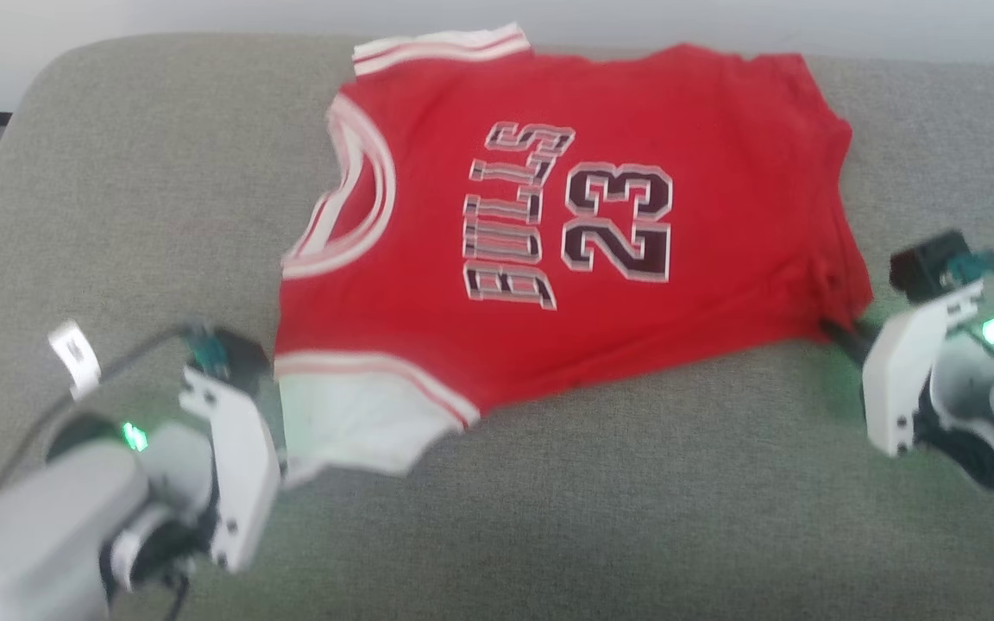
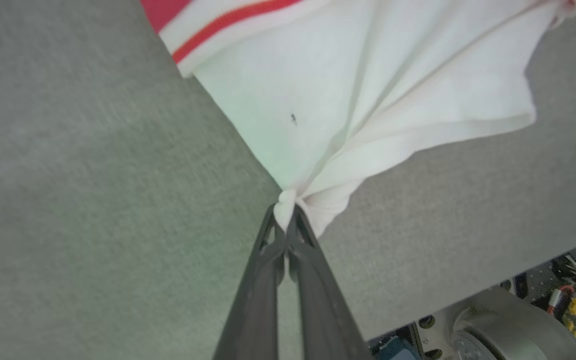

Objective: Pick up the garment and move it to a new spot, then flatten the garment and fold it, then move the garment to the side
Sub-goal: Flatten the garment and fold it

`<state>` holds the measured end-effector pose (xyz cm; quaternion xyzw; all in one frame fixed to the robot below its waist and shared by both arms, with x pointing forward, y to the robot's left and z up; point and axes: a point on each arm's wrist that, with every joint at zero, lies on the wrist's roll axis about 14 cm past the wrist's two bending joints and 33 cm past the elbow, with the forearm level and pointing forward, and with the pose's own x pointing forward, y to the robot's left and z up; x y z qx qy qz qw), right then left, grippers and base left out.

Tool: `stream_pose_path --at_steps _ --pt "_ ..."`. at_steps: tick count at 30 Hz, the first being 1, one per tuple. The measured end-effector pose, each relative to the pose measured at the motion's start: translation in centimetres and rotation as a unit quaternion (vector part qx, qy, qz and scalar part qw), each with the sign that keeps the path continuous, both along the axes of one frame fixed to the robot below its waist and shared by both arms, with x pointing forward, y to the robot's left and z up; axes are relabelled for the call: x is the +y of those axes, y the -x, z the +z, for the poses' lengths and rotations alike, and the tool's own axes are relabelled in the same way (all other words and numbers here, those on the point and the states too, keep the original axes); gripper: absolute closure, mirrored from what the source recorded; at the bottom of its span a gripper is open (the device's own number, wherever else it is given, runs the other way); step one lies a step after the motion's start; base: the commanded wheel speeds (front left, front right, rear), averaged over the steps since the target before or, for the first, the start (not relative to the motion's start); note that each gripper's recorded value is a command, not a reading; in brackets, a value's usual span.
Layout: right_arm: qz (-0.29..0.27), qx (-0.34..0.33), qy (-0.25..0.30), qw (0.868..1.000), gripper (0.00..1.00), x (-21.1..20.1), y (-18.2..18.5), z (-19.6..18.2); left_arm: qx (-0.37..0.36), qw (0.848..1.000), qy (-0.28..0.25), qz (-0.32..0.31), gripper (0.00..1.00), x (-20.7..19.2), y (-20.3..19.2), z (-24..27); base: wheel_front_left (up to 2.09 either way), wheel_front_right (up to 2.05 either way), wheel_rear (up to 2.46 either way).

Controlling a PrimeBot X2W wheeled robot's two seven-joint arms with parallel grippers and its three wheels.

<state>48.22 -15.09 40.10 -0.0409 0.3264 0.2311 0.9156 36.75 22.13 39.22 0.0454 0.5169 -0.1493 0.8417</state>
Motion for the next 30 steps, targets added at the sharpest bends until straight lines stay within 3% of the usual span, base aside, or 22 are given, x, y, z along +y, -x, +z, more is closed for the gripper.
stream_pose_path --at_steps 7,16,21,30 --pt "-0.015 0.049 -0.019 0.999 1.0 -1.5 4.6 -1.8 0.063 0.998 0.027 0.002 1.0 -2.4 6.0 -1.3 0.0 0.0 0.0" --pt "-0.025 0.087 -0.03 0.995 1.0 -2.1 9.2 -2.7 0.088 0.996 0.032 0.011 1.0 -2.9 8.5 -1.8 0.0 0.0 0.0" --pt "-0.043 0.088 -0.042 0.994 1.0 -2.0 10.5 -2.2 0.059 0.998 0.025 0.012 1.0 -2.4 7.0 -1.0 0.0 0.0 0.0" --pt "-0.053 0.03 -0.037 0.997 1.0 -1.5 8.5 1.6 -0.09 0.996 -0.013 -0.019 1.0 -1.2 -1.7 5.4 0.0 0.0 0.0"
